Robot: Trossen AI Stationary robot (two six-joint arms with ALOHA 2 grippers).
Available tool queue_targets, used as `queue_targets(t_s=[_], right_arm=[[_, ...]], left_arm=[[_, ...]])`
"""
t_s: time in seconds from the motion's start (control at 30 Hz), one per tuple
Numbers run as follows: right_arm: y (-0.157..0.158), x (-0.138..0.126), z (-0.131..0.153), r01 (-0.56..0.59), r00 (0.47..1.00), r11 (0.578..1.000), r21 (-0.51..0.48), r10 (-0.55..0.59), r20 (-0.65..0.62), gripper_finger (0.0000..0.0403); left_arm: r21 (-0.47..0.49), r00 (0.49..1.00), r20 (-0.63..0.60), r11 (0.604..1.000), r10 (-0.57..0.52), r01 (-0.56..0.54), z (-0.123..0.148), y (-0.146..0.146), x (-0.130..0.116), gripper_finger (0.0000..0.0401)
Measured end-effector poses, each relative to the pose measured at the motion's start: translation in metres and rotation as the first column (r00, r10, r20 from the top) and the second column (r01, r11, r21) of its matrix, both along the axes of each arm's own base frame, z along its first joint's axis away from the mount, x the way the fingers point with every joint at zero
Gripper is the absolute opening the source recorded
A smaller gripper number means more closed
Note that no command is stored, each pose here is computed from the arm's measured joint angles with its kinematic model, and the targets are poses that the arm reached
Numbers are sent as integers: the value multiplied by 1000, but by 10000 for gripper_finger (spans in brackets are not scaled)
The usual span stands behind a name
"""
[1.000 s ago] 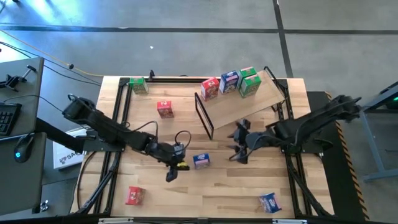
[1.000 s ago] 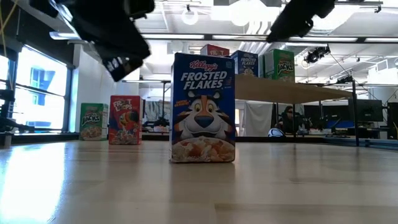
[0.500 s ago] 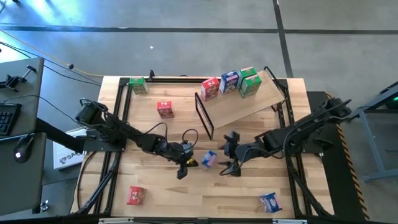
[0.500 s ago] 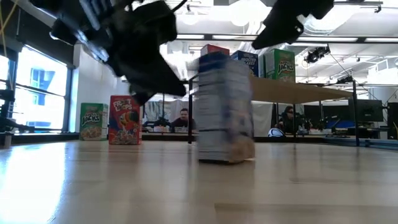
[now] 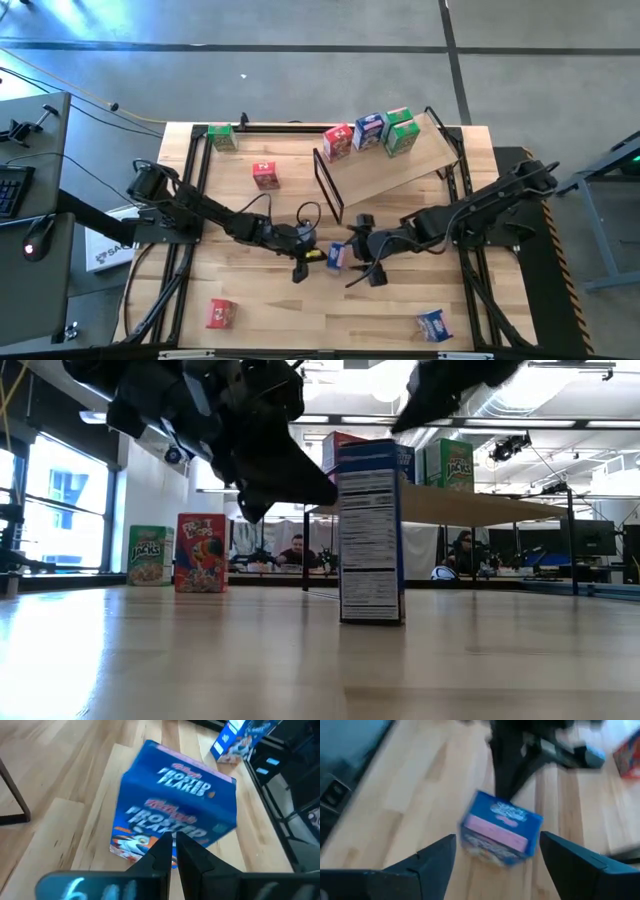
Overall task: Stack cereal on shelf
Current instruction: Put the top blue cereal box on the shelf aligned with the blue cereal box
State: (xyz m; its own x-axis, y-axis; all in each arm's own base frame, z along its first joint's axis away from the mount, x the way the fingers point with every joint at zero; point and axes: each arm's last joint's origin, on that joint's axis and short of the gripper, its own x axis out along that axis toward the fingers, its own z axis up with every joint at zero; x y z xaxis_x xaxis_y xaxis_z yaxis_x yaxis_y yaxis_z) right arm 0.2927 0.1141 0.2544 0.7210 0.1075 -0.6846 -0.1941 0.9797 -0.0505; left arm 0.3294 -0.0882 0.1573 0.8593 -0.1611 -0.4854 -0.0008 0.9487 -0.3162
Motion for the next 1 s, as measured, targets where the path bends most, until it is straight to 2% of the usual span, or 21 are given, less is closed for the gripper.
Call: queue_targets(t_s=[0.13, 0.27, 0.57, 0.7, 0.83, 0.93, 1.0], right_arm=[[-1, -7, 9, 4, 1000, 1000, 1, -4, -5, 274], [-3, -10, 8, 21, 999, 1000, 2, -21, -33, 249], [-8, -13, 4, 56, 994, 998, 11, -55, -97, 150], [-8, -13, 4, 63, 994, 998, -9, -63, -90, 121], [-9, -13, 3, 83, 993, 996, -34, -85, -86, 137], [-9, -12, 3, 58, 995, 998, -29, -61, -85, 174], [-8, -11, 5, 27, 997, 999, -32, -30, -66, 203]], left_arm=[[35, 999, 31, 999, 11, -12, 2, 5, 3, 17], [61, 998, 64, 998, 17, -21, 0, 12, 7, 17], [71, 985, 174, 997, -16, 4, -6, 16, 20, 16], [106, 985, 157, 993, -74, 58, -6, 14, 21, 16], [134, 991, 99, 988, -87, 73, 18, 16, 6, 16], [175, 998, -33, 983, -45, 50, 30, 12, -16, 16], [170, 994, -97, 983, -47, 63, 37, 5, -29, 16]])
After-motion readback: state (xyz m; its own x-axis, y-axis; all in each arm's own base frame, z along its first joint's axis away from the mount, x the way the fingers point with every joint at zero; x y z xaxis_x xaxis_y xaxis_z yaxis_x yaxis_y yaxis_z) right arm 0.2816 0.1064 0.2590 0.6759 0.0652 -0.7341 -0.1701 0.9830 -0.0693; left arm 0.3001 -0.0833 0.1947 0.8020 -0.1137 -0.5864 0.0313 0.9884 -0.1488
